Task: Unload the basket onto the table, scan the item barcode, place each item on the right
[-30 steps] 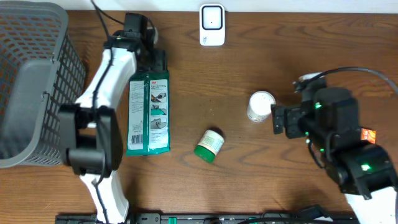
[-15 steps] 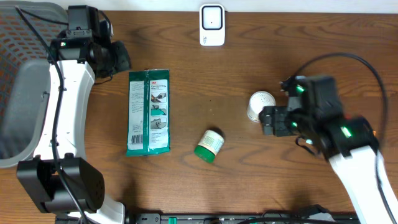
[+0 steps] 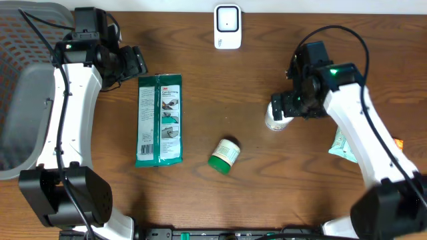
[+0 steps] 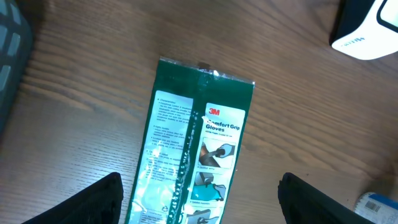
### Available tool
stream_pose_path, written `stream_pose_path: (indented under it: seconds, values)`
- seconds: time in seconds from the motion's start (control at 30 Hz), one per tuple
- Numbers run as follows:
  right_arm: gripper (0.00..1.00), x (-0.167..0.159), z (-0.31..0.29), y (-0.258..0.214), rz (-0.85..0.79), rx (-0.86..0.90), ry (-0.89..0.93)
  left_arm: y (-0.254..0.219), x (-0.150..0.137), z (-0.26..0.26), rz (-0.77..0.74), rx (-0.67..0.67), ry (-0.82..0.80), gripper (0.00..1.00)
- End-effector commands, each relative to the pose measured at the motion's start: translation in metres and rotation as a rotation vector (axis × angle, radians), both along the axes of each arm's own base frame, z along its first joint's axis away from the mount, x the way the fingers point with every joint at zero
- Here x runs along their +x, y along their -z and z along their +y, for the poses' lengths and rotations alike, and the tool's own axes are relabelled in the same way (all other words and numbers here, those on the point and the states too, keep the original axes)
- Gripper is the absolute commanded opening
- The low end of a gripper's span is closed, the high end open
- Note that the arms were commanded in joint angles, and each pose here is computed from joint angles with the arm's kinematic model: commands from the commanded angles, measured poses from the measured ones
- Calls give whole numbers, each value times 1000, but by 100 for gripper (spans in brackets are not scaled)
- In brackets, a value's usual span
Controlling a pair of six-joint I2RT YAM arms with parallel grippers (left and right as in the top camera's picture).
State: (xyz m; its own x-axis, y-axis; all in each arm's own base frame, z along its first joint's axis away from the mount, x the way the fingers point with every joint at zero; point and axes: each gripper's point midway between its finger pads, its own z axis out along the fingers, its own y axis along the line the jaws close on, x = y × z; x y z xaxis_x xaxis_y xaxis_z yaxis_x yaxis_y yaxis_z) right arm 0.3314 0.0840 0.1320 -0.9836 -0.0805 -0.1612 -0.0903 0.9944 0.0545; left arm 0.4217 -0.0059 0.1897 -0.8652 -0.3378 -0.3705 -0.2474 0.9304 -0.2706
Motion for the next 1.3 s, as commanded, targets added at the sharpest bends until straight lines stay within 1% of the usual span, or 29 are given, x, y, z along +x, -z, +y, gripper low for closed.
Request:
stream_pose_path:
  seconds: [0.0, 0.13, 0.33, 0.47, 0.63, 0.73, 0.87, 0.93, 0.97, 1.13, 1.27]
  values:
    - [99, 11, 2, 14, 11, -14, -90, 3, 0, 3, 10, 9, -6, 80]
    - [99, 24, 9, 32, 11, 3, -113, 3, -1, 3, 10, 9, -6, 80]
    - [99, 27, 11, 60, 71, -3, -115, 3, 0, 3, 10, 9, -6, 80]
    - [99, 27, 14, 63, 77, -1, -120, 3, 0, 3, 10, 9, -6, 80]
    - [85, 31, 17, 57, 59, 4, -109, 3, 0, 3, 10, 9, -6, 80]
    - [83, 33, 17, 51, 39, 8, -109, 3, -1, 3, 10, 9, -6, 80]
    - [82, 33, 17, 46, 26, 7, -109, 3, -1, 3, 10, 9, -5, 80]
    - [87, 33, 17, 47, 28, 6, -110, 3, 0, 3, 10, 9, -6, 80]
    - [88, 32, 17, 47, 30, 5, -116, 3, -1, 3, 10, 9, -6, 80]
    - [88, 31, 16, 51, 34, 3, -120, 3, -1, 3, 10, 9, -6, 80]
    - [86, 29, 16, 54, 38, 3, -120, 3, -1, 3, 10, 9, -6, 80]
